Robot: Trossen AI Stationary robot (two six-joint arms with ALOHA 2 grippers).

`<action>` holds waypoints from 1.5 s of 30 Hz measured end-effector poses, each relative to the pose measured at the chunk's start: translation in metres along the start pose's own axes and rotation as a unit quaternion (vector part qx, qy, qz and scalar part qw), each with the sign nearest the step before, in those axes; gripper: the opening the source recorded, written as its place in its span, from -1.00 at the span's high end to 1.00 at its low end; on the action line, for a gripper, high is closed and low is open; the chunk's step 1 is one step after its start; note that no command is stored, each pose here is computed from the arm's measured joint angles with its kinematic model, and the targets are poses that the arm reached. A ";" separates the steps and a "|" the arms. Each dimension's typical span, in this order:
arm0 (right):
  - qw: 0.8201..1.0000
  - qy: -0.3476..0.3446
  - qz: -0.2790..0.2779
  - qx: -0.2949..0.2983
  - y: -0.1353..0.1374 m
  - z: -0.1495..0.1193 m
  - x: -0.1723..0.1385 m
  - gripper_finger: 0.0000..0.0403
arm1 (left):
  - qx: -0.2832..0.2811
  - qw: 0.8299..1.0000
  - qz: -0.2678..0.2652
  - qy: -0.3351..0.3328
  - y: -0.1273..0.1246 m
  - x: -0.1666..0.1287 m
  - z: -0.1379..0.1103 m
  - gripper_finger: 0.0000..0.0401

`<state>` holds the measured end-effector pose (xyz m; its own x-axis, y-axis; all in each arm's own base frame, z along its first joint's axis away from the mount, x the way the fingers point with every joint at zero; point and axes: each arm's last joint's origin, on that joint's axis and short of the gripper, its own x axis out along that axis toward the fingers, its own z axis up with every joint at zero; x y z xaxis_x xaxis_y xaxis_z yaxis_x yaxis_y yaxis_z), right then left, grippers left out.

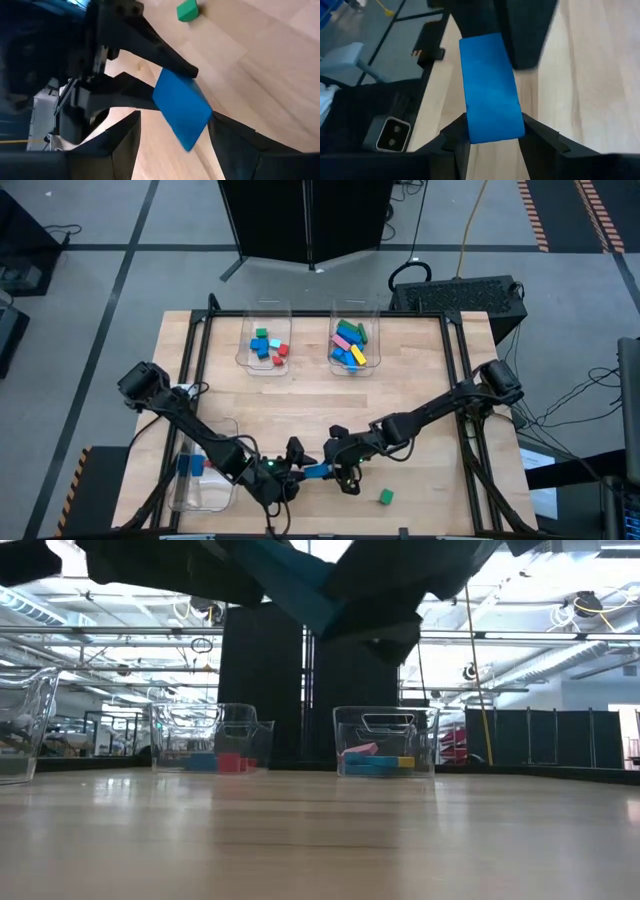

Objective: Sort blocks by size
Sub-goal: Put the blue triangular block into the bottom transparent bin

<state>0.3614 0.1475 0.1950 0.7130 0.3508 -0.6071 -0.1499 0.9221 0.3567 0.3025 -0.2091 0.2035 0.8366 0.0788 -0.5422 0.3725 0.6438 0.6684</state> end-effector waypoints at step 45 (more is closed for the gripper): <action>0.997 -0.067 -0.008 -0.039 -0.004 0.014 -0.001 0.08 | -0.008 0.998 0.064 -0.009 0.003 -0.006 0.008 0.56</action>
<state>0.3707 0.1414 0.2047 0.7995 0.3167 -0.5104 -0.1882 0.9390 0.2880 0.3021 -0.2138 0.2125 0.8844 0.1476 -0.4428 0.2555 0.6409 0.7239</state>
